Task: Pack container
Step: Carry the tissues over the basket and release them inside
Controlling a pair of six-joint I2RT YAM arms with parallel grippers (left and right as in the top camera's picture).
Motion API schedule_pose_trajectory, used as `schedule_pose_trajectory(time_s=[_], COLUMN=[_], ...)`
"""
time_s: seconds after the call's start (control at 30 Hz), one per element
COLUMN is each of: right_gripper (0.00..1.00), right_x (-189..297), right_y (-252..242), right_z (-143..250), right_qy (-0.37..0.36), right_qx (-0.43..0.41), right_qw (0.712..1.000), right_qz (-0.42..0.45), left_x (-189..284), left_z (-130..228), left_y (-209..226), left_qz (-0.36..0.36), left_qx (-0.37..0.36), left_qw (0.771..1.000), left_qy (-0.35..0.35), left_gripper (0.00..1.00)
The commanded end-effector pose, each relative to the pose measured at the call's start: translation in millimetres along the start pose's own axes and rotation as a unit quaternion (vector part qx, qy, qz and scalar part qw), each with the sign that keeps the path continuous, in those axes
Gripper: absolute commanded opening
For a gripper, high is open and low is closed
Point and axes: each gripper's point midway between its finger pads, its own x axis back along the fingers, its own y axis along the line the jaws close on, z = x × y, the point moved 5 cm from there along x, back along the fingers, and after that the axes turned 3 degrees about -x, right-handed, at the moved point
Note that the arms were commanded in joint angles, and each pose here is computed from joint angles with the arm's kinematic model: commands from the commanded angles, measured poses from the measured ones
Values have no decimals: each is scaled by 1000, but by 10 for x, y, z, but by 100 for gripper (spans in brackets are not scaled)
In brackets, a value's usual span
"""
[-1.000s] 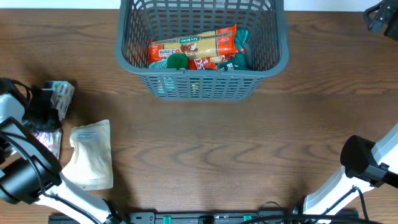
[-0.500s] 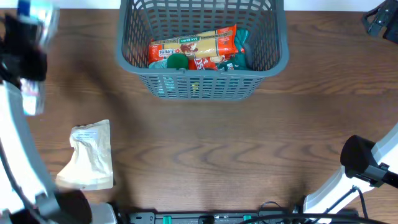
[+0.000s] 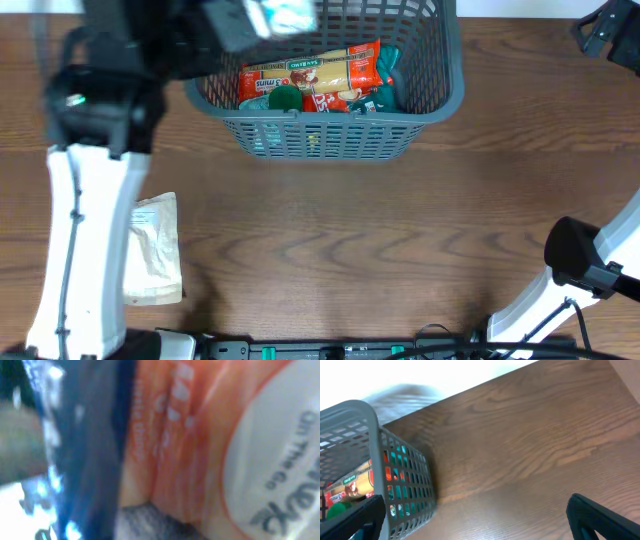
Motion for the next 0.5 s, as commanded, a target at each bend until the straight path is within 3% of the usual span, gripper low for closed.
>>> schedule_pose_trajectory(time_s=[0.0,0.13,0.47], right_gripper=[99,99,99], right_x=[32,27,11], right_y=[74,109,245], right_z=[21,28,65], right_qy=[-1,0,5], right_qx=[14,18,32], right_qw=[1000,1000,999], right_qz=[-8,-11,-23], left_x=[-259,-830,-2065], left_z=[-278,-388,-17], left_y=[-16,-138,-1032], left_qz=[-10,-5,123], left_qx=[-98,-106,-58], left_qw=[995,993,991], left_qy=[-35,-52,-13], left_gripper=[6,6,6])
